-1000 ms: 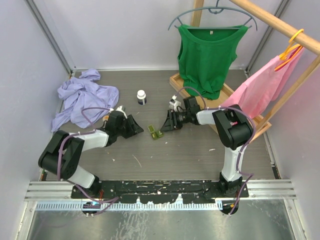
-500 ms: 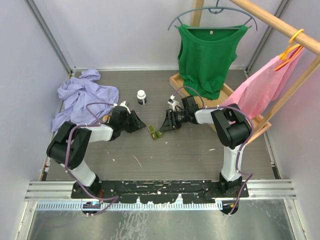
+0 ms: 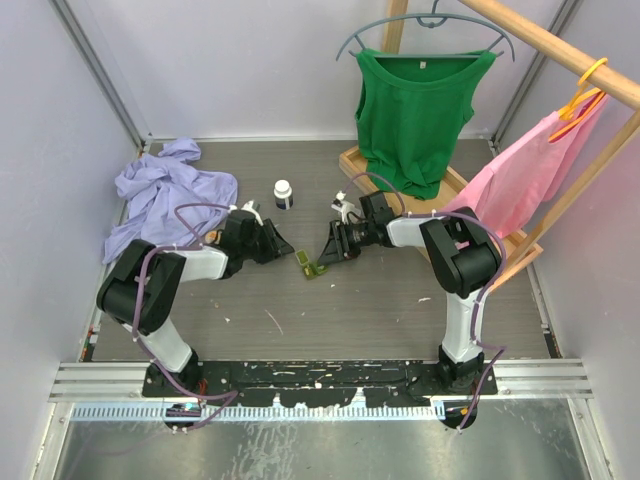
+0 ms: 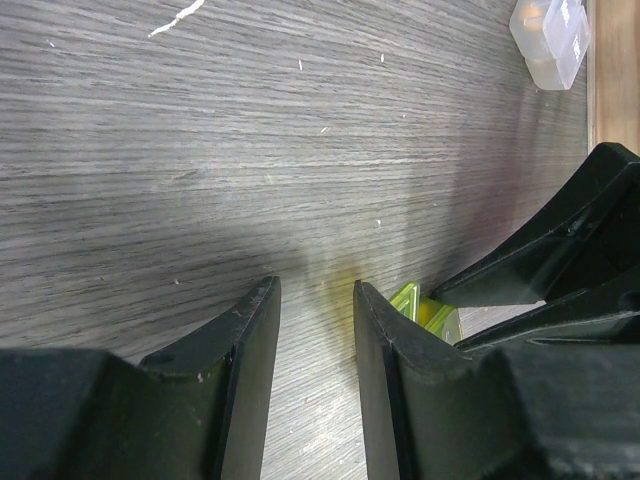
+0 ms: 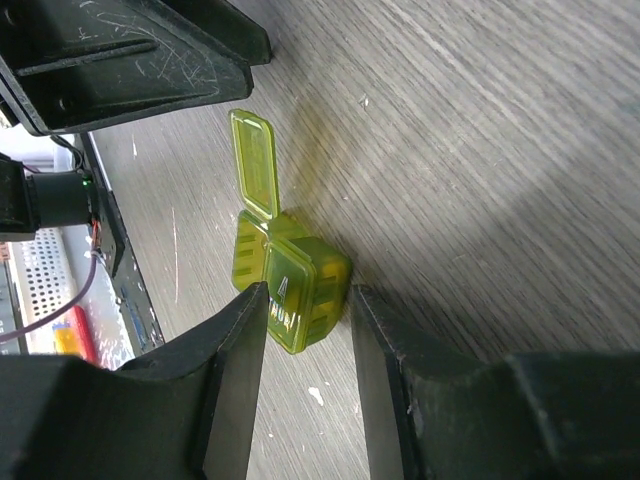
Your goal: Sort the pills into containers
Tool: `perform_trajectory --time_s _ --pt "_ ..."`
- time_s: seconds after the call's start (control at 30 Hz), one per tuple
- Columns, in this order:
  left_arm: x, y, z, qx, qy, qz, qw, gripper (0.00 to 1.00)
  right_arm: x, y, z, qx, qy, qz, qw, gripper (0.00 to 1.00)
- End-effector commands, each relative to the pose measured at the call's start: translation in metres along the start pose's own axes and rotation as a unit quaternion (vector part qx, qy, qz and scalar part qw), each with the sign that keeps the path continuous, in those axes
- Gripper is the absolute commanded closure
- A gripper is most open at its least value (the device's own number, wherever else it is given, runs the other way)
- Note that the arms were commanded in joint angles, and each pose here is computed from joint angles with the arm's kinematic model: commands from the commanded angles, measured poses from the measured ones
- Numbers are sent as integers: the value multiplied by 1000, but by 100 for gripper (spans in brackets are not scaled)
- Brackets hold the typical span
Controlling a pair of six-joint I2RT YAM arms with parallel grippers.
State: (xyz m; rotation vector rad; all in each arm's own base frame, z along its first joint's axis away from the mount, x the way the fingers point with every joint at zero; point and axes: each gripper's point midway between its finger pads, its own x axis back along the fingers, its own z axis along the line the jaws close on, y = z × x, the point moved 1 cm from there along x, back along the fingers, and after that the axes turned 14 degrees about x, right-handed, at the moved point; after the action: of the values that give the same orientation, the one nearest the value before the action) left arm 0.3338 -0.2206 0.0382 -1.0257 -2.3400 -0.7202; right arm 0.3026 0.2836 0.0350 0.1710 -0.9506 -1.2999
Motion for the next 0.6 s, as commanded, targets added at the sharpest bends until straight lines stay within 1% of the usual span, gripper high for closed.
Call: perform_trajectory --time_s 0.0,0.57 --pt "-3 -5 9 -7 15 12 1000 63 -2 5 1 20 -4 3 1000 55" --pt "-6 -8 8 -5 20 31 999 63 -2 7 3 32 -4 4 999 58"
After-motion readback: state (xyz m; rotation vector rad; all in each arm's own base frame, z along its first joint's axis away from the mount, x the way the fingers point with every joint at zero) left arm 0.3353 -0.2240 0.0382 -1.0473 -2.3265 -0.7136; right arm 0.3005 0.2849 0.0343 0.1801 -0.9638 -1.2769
